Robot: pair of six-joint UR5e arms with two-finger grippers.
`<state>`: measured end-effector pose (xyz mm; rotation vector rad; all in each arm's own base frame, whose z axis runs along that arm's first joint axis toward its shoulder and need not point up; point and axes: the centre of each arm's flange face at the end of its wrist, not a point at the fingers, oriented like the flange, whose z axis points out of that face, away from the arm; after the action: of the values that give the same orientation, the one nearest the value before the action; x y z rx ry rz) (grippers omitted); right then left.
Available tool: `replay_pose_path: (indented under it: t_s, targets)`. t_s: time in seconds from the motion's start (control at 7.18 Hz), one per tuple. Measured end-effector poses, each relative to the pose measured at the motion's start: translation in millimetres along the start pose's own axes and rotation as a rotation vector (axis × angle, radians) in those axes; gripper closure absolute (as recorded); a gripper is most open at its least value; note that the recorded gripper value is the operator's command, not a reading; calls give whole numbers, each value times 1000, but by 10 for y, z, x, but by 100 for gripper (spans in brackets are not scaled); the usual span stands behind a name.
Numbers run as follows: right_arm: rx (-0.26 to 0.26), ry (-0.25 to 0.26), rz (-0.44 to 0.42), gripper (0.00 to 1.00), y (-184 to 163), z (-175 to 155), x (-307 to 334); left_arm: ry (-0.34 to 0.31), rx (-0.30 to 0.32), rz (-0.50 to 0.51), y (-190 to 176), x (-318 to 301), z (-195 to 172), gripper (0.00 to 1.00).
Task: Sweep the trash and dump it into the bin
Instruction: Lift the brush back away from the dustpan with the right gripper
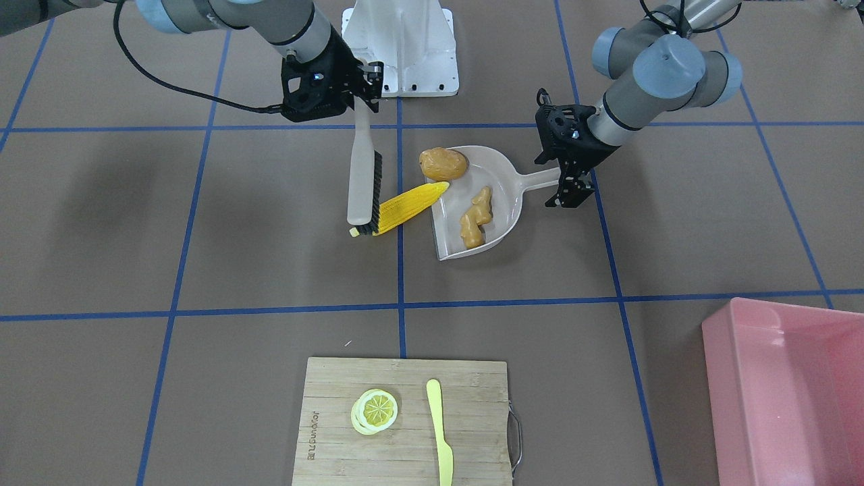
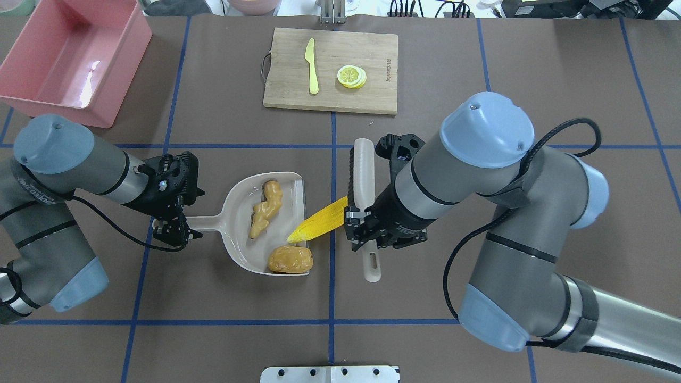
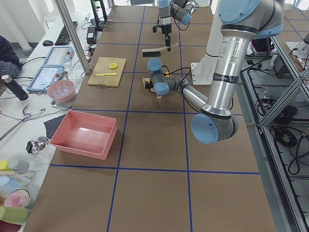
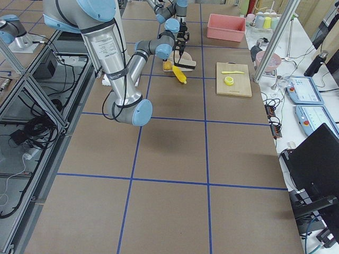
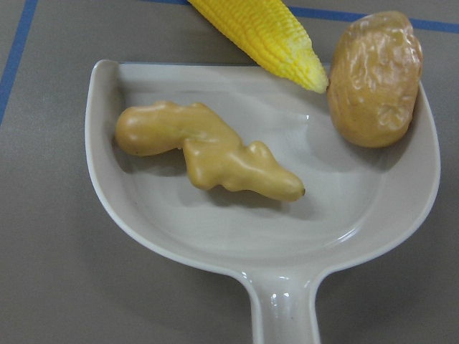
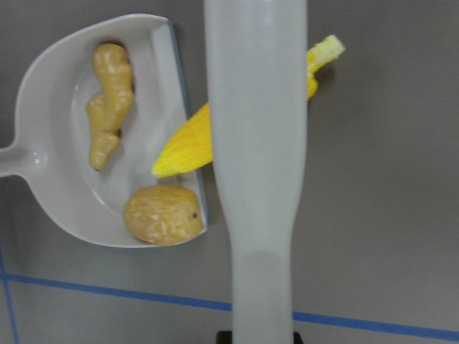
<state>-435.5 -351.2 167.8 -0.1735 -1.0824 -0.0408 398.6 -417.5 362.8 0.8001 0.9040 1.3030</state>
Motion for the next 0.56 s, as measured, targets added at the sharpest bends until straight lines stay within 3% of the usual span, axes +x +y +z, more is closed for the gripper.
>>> replay_pose_path:
  t_s: [0.28, 0.56]
  targets:
    - [-12, 146, -118, 100, -22, -80, 350, 28, -3, -36, 103, 54, -32, 10]
    - [-26, 261, -174, 100, -206, 233, 561, 37, -10, -47, 183, 84, -43, 10]
